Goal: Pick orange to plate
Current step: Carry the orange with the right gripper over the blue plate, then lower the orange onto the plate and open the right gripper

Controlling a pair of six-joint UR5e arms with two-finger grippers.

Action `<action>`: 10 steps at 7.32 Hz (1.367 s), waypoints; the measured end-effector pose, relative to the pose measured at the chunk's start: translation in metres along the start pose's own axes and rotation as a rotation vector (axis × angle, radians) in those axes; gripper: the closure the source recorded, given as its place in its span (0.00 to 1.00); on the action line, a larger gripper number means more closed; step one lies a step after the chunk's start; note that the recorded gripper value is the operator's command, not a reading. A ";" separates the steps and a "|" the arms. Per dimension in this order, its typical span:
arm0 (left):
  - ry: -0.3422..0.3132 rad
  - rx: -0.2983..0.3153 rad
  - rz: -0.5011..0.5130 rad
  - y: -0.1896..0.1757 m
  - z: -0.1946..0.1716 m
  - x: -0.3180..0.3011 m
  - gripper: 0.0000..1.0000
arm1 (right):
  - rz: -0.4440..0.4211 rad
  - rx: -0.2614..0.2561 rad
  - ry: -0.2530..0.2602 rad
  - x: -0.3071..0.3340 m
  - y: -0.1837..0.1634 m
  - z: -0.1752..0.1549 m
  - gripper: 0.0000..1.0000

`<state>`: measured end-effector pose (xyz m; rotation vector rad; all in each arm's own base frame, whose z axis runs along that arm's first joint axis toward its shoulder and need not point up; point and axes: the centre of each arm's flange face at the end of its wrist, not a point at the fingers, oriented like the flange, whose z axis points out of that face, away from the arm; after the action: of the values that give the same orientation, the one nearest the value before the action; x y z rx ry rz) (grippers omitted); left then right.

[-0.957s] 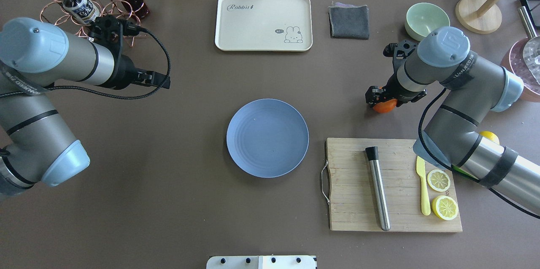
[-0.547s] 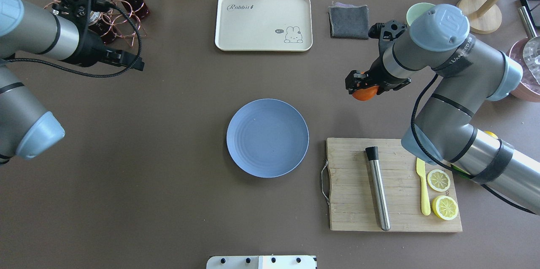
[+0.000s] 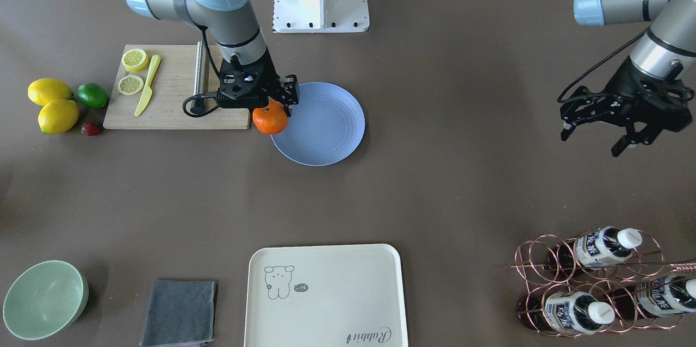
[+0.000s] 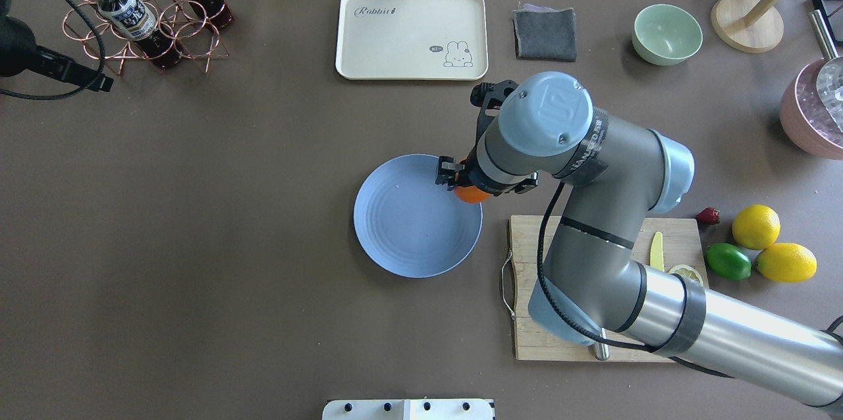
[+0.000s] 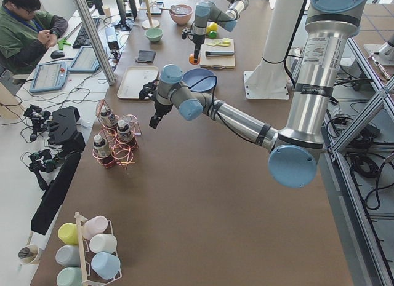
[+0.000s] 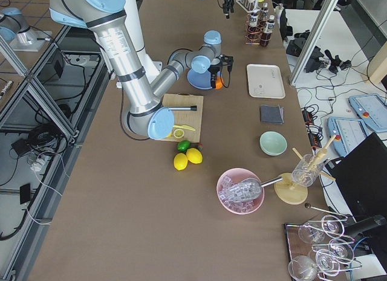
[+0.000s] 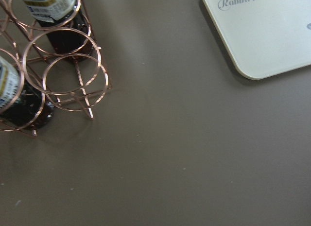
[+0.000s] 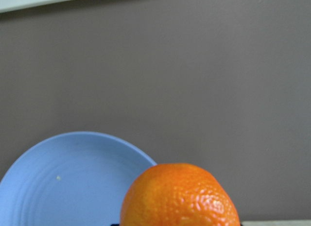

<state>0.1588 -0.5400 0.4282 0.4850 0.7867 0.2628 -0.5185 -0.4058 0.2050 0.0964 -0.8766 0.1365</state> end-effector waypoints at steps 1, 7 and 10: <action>-0.016 -0.015 0.022 0.010 -0.003 -0.034 0.02 | -0.011 0.013 0.012 -0.029 0.021 0.008 1.00; -0.023 -0.053 -0.008 0.050 -0.021 -0.120 0.02 | -0.029 0.062 0.058 -0.085 0.025 0.067 0.00; -0.032 -0.045 -0.019 0.052 -0.027 -0.130 0.02 | -0.030 0.053 0.064 -0.082 0.031 0.078 0.00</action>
<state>0.0479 -0.5392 0.5180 0.4385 0.7521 0.2536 -0.6339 -0.3929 0.1924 0.1541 -0.8071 0.1339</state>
